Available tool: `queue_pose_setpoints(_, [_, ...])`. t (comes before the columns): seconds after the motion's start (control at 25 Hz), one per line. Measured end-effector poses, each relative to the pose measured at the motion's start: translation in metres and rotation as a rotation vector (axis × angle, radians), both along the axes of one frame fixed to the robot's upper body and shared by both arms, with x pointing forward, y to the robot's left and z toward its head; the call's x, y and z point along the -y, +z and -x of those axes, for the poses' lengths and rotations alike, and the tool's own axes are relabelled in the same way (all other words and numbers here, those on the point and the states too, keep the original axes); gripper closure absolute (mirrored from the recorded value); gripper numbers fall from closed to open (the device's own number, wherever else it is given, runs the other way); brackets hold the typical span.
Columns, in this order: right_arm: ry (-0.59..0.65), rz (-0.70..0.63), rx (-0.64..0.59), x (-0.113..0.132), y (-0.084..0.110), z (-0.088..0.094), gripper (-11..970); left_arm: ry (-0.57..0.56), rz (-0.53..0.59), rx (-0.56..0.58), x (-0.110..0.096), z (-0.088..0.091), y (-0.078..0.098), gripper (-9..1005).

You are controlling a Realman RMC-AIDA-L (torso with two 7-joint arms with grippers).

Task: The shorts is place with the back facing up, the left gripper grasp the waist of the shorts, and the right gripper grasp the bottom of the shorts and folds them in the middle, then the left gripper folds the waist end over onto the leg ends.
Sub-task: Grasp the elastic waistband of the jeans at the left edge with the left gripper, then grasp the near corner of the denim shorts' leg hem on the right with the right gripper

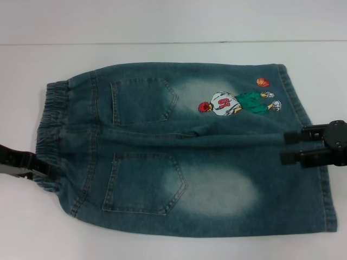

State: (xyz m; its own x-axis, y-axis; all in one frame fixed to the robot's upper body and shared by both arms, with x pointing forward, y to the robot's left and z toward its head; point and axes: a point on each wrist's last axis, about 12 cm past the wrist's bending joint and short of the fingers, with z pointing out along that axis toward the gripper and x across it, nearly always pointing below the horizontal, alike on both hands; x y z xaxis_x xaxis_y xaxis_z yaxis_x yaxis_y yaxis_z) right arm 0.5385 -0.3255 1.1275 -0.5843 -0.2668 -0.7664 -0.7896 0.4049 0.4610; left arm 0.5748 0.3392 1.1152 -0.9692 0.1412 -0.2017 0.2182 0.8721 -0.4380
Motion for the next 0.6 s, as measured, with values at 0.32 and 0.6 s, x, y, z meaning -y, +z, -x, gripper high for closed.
queue_pose_setpoints(0.32, [-0.002, -0.008, -0.012, 0.000, 0.001, 0.000, 160, -0.008, 0.001, -0.002, 0.000, 0.002, -0.001, 644])
queue_pose_setpoints(0.6, [-0.061, 0.111, -0.128, 0.015, 0.024, -0.009, 160, -0.012, 0.003, -0.008, 0.000, 0.002, -0.001, 832])
